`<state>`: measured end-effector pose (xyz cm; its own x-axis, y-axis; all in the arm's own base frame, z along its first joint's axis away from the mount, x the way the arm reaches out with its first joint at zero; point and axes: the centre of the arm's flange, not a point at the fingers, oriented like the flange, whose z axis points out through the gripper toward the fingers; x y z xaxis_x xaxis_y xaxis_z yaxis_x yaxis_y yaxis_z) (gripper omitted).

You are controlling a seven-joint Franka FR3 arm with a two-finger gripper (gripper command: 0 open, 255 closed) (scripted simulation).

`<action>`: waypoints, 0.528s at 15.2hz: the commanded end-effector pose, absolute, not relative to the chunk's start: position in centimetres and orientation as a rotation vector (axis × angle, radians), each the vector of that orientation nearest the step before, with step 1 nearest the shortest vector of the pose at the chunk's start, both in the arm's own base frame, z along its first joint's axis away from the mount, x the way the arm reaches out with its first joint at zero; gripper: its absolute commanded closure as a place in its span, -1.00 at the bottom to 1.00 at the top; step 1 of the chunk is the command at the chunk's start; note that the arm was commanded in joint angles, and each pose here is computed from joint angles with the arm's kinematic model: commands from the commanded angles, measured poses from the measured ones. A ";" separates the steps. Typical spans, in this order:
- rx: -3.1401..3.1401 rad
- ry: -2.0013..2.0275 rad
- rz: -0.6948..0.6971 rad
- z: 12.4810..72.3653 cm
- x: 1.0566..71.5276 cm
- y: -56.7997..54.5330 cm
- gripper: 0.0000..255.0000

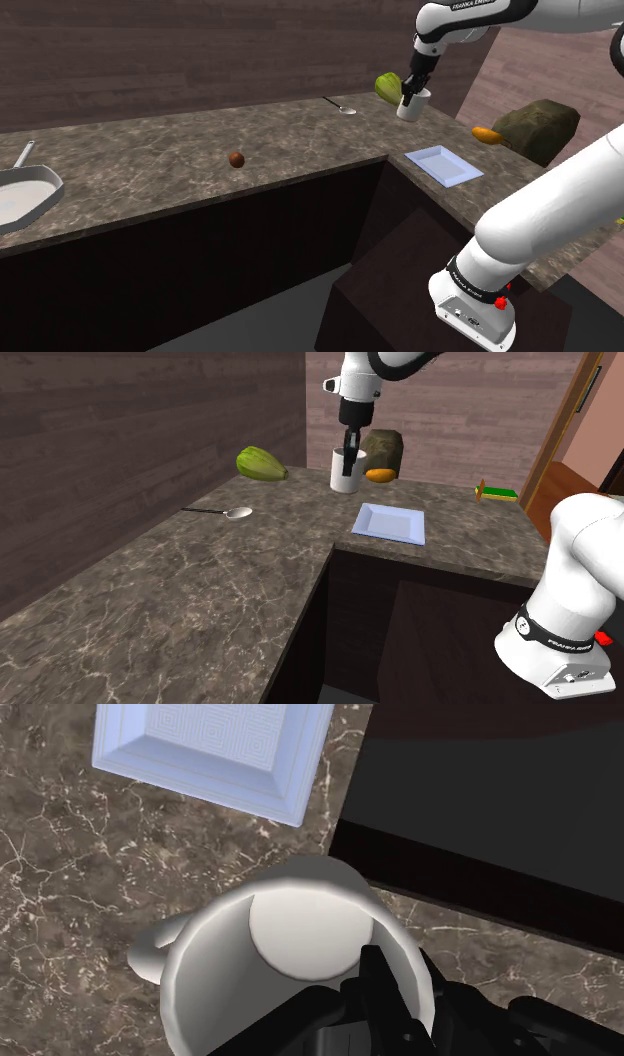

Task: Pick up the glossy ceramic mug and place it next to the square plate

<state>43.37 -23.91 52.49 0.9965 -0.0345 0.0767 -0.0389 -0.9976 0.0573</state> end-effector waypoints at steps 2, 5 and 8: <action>3.080 -0.055 0.117 52.2 40.1 -26.6 1.00; 3.080 -0.055 0.117 52.2 37.2 -29.3 1.00; 3.080 -0.055 0.117 52.2 34.3 -31.9 1.00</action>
<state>35.28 -30.77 51.96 0.9965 -0.0343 0.0765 -0.0387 -0.9976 0.0569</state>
